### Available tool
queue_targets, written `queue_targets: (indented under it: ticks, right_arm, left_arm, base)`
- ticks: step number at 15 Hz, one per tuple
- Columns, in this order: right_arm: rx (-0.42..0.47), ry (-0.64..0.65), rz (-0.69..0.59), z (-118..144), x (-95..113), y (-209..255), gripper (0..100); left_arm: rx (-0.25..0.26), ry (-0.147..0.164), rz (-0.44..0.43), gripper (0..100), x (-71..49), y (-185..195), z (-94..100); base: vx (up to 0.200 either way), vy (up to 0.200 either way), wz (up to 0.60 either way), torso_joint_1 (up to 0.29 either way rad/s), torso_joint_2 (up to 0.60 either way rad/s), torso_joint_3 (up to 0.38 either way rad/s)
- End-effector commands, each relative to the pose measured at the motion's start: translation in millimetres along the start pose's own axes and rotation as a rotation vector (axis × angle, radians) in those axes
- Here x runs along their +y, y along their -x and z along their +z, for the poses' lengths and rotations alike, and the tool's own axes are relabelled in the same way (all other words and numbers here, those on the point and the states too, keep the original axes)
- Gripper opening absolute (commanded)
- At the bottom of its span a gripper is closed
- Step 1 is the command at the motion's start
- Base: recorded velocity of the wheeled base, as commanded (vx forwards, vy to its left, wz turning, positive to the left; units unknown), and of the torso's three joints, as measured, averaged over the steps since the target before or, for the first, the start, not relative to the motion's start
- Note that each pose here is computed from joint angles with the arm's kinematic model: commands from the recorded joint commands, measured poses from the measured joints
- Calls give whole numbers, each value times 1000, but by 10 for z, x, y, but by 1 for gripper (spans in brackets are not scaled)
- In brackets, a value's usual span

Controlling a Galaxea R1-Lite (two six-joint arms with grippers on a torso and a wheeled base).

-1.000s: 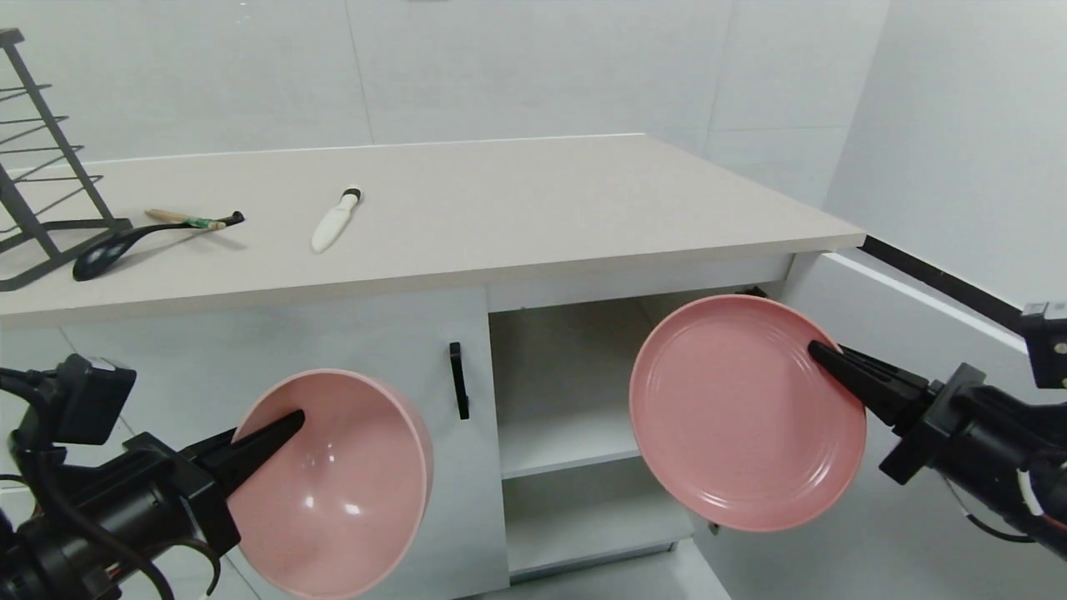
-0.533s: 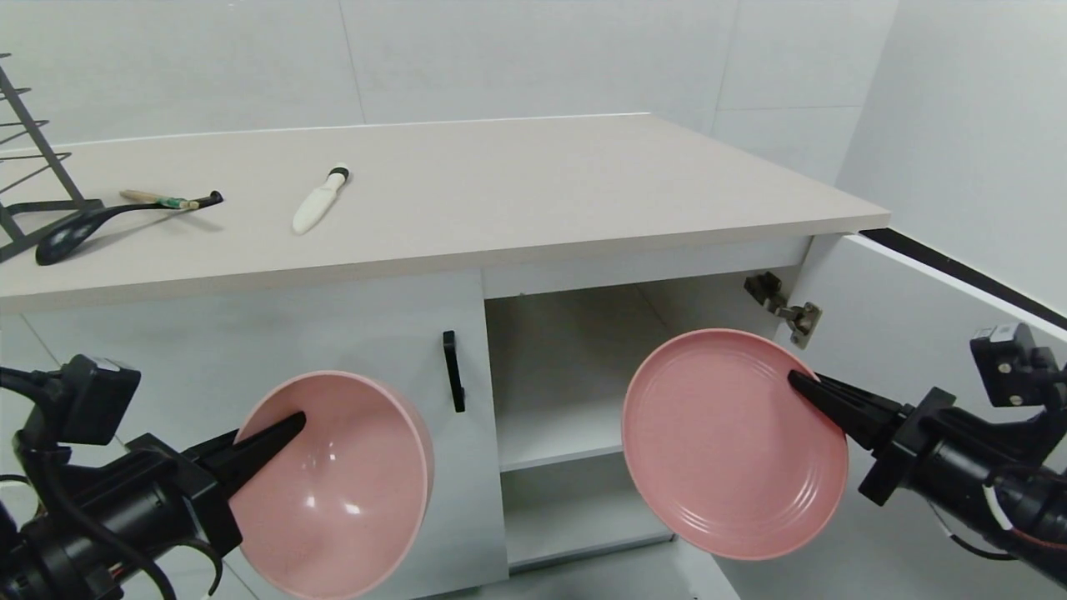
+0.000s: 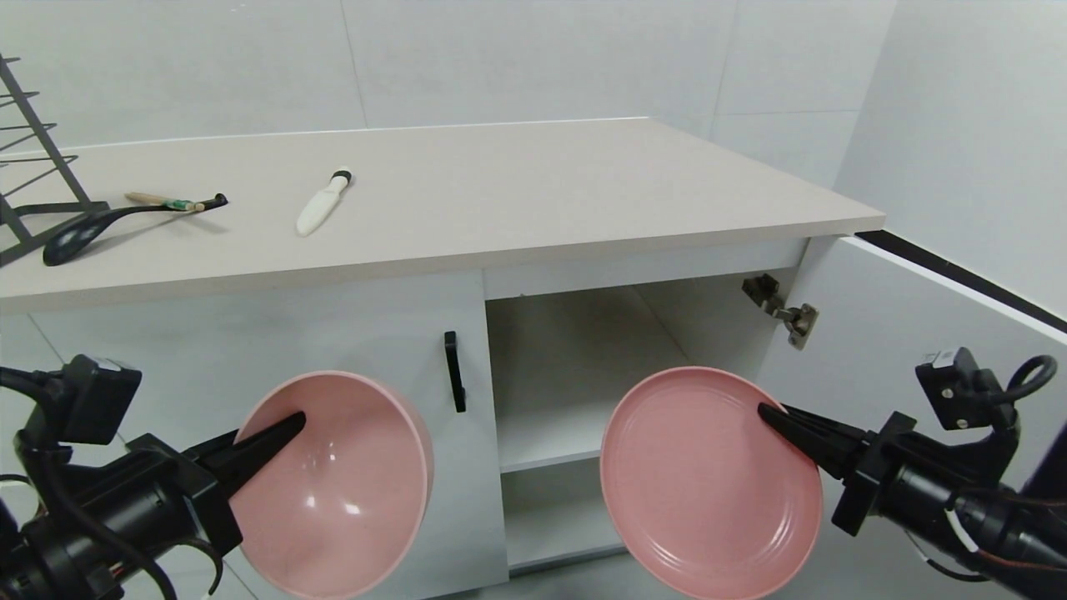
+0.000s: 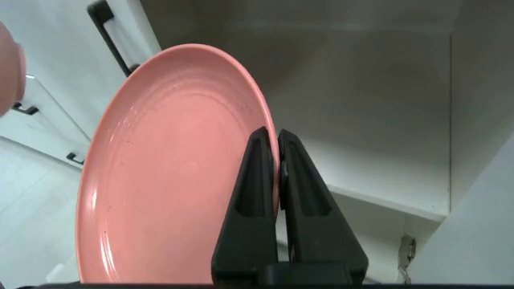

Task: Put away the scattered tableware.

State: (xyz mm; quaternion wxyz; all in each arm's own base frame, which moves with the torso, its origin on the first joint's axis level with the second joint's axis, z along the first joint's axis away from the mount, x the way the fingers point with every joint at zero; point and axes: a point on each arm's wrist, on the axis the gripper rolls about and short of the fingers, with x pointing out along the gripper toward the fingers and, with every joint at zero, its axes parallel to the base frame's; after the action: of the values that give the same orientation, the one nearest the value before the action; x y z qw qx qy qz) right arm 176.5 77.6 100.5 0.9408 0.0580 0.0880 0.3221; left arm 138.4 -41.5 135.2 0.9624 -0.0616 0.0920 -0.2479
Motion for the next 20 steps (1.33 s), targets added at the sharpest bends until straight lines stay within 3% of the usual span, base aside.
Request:
queue_targets:
  ticks: [1,13,18,20]
  right_arm:
    - [37,-12,-6,-69,-25,-45,0]
    - [155,-44,-6,-297,-68,-194,0]
    - [167,-47,-12,-384,-177,-497,0]
    - [208,-57,-13,-529,-236,-677,0]
  left_arm:
    - [6,1,-1,0,-1,-3,-9]
    - [25,7,1,0,10,-25,-32]
    - [35,8,3,0,16,-43,-45]
    - [29,7,2,0,14,-36,-38]
  base:
    - [0,0,0,0,0,0]
    - [0,0,0,0,0,0]
    - [0,0,0,0,0,0]
    - [0,0,0,0,0,0]
